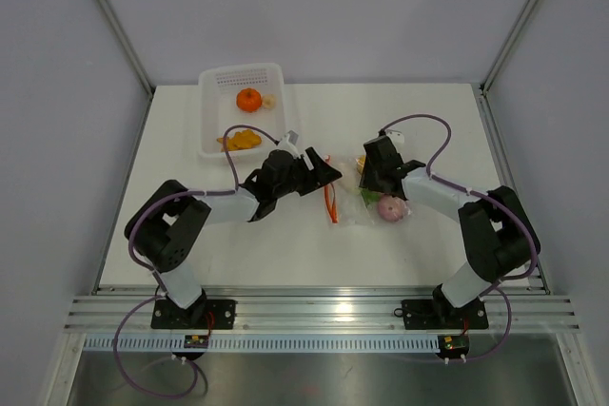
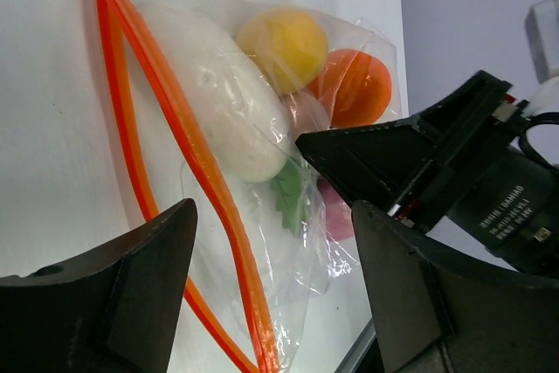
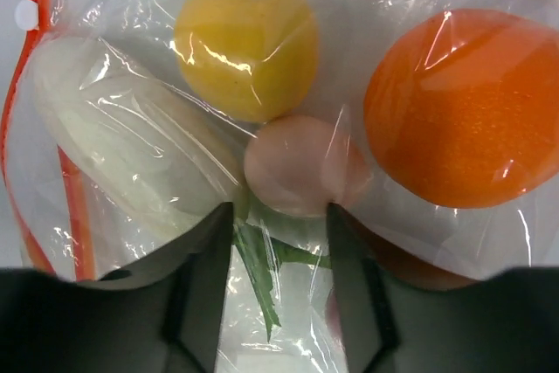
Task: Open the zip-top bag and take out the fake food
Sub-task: Pick up the fake vegetable from the zipper food storage bag.
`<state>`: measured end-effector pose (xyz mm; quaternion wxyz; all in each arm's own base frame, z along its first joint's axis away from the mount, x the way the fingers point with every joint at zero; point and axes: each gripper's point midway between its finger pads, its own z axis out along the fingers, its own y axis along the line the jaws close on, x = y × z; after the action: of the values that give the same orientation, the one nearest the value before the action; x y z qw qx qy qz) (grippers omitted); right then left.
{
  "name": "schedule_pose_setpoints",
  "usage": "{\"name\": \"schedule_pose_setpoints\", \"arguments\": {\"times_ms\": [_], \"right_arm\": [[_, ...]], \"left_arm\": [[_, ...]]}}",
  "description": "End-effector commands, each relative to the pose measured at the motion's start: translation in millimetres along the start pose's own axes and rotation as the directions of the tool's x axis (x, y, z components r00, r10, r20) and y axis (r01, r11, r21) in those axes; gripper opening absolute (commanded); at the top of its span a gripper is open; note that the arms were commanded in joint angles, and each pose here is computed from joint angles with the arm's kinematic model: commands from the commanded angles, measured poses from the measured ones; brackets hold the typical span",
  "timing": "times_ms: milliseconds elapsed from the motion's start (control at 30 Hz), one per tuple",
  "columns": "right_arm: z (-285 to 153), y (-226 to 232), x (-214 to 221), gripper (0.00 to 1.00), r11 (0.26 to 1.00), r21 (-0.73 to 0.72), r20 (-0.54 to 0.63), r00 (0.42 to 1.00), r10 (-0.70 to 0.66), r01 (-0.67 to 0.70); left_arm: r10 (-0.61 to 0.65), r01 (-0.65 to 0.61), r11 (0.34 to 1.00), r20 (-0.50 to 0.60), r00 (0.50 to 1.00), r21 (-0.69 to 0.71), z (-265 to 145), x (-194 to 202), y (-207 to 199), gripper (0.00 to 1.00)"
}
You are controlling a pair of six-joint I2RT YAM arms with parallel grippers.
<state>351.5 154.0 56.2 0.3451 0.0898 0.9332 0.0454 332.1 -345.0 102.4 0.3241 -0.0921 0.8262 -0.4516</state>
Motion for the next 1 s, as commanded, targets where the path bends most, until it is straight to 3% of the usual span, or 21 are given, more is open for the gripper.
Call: {"name": "schedule_pose_setpoints", "arguments": {"times_ms": [0,33,67,133,167,233,533,733,967], "right_arm": [[-1,16,-13,0.50,0.999,-0.047,0.039,0.999,0.015,-0.013],[-2,17,-14,0.45,0.998,-0.053,0.043,0.999,0.019,-0.016],[-3,17,-14,0.33,0.998,-0.059,0.044,0.999,0.022,-0.019],[-6,19,-18,0.21,0.997,-0.076,0.060,0.998,0.032,-0.027],[-7,19,-17,0.10,0.996,-0.079,0.061,0.998,0.034,-0.029],[-12,21,-21,0.00,0.994,-0.097,0.080,0.996,0.048,-0.040],[-29,25,-33,0.00,0.988,-0.142,0.130,0.989,0.076,-0.057],[-31,29,-36,0.00,0.985,-0.163,0.131,0.988,0.081,-0.059],[-33,30,-35,0.00,0.981,-0.183,0.138,0.986,0.091,-0.065]], "left_arm": [[0.031,-0.035,0.996,0.049,0.998,0.076,-16,-17,-25,0.74],[0.034,-0.038,0.996,0.057,0.998,0.078,-19,-20,-27,0.74],[0.039,-0.043,0.996,0.058,0.998,0.072,-20,-20,-25,0.75],[0.040,-0.044,0.997,0.059,0.997,0.059,-24,-21,-22,0.74],[0.041,-0.044,0.998,0.056,0.998,0.053,-24,-20,-20,0.74],[0.039,-0.041,0.999,0.052,0.998,0.033,-25,-19,-13,0.74],[0.020,-0.019,0.995,0.010,1.000,-0.099,-28,2,34,0.71],[0.003,-0.006,0.989,-0.024,1.000,-0.147,-30,16,56,0.61],[0.008,-0.016,0.990,-0.052,0.999,-0.139,-12,11,47,0.47]]}}
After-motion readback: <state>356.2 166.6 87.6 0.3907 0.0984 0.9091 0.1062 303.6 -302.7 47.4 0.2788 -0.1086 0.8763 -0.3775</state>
